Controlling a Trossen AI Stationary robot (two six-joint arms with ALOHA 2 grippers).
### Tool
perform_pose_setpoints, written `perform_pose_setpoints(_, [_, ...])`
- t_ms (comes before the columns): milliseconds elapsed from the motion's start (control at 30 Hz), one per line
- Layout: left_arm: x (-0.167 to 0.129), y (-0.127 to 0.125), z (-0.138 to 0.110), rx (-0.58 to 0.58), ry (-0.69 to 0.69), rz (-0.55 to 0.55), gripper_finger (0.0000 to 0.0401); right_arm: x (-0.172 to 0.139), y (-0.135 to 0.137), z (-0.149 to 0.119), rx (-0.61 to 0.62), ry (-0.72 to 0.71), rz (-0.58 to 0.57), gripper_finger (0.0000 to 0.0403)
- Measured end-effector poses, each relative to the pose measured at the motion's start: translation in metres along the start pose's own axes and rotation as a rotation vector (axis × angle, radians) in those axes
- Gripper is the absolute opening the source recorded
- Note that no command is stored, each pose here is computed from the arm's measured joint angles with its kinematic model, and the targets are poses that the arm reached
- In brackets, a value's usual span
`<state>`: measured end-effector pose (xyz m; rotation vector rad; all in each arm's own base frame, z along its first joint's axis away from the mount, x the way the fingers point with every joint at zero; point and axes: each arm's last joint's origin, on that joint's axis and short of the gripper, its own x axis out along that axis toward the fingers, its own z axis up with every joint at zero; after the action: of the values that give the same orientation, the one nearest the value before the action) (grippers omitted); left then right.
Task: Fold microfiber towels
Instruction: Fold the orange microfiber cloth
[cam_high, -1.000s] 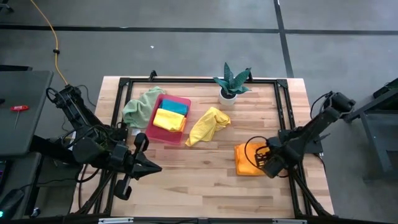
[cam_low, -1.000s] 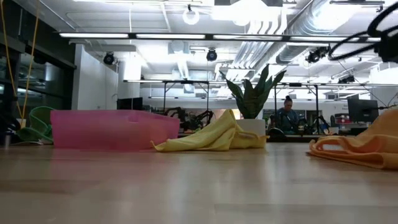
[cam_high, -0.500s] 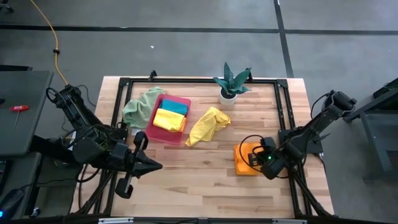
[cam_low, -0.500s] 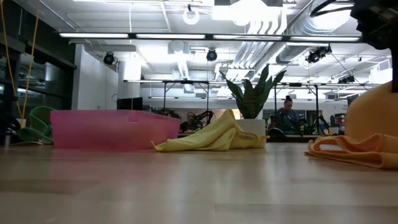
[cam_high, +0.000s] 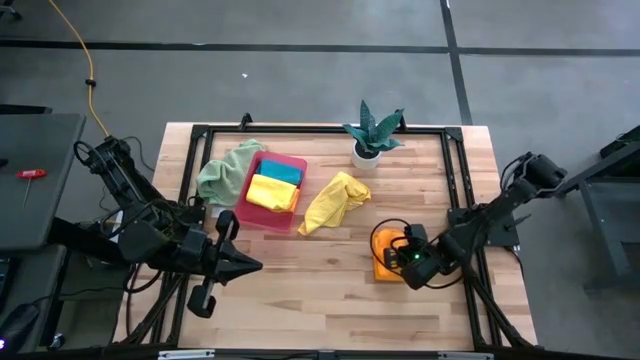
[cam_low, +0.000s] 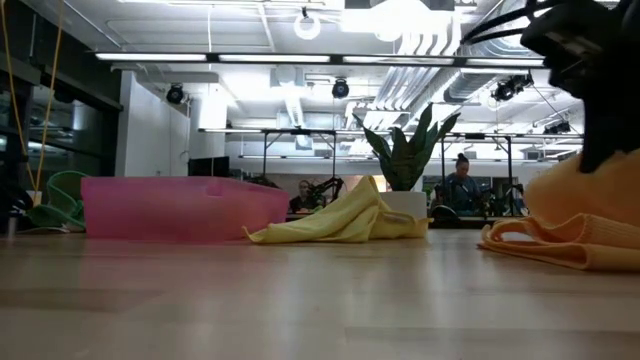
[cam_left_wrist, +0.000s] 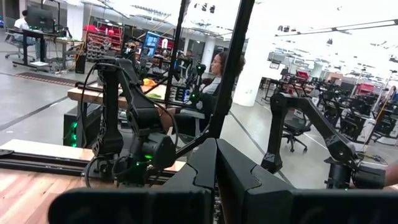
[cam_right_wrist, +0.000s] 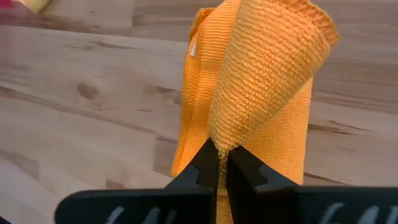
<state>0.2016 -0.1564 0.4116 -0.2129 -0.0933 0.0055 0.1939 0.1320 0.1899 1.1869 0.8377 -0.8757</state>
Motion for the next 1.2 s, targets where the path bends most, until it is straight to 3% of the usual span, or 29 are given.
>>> perform_pose_setpoints(567, [0.000,0.000,0.000,0.002,0.002,-0.001,0.0000,0.032,0.020,-0.003,0.004,0.000,0.065,0.0006])
perform_pose_setpoints(767, [0.000,0.000,0.000,0.003,0.003,-0.002,0.0000,0.034,0.024,-0.005,-0.029,0.009,0.094,0.0079])
perform_pose_setpoints(967, [0.000,0.000,-0.001,0.009,0.007,-0.001,0.0000,0.033,0.035,-0.006,-0.042,0.029,0.196,0.0160])
perform_pose_setpoints(1200, [0.001,0.001,-0.001,0.015,0.005,0.004,0.0000,0.035,0.043,0.006,-0.085,0.018,0.232,0.0178])
